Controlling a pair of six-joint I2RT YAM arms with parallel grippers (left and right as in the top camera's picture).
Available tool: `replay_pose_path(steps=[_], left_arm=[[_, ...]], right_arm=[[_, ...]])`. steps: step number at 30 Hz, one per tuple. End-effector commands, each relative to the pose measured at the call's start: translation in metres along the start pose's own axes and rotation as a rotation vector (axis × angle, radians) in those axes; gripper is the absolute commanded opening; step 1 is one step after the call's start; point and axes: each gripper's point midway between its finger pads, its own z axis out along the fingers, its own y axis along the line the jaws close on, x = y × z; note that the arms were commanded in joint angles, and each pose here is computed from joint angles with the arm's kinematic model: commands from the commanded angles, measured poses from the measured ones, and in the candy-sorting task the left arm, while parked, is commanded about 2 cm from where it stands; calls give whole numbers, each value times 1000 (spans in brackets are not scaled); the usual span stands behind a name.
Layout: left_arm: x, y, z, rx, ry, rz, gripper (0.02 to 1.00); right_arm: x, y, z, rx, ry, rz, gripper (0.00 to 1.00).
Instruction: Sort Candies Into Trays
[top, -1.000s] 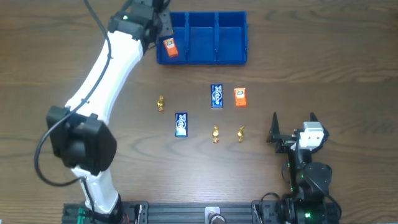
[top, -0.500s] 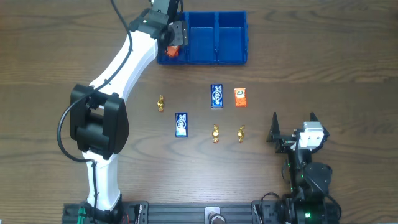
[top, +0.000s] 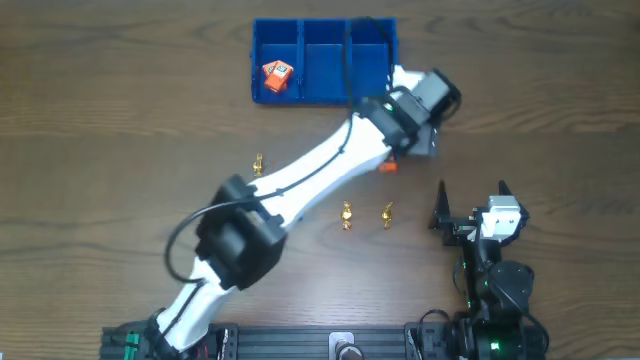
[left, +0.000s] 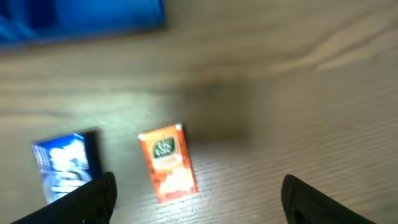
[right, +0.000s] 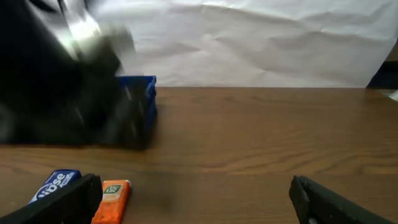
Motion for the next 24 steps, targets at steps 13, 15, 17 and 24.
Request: replay_pose_path(steps=[13,15,17,24], left_arm=[[65,31,92,-123,226,-177,698],[65,32,93,-125,225,-181,568],[65,33,93,-131,223,-179,417],[66,37,91,-151,225,-176,325]], right_arm=[[1,1,0,-5,-2,-15,998],[1,1,0,-5,-2,-15,998],[1,1,0,-5,-2,-15,998],[1,1,0,-5,-2,-15,998]])
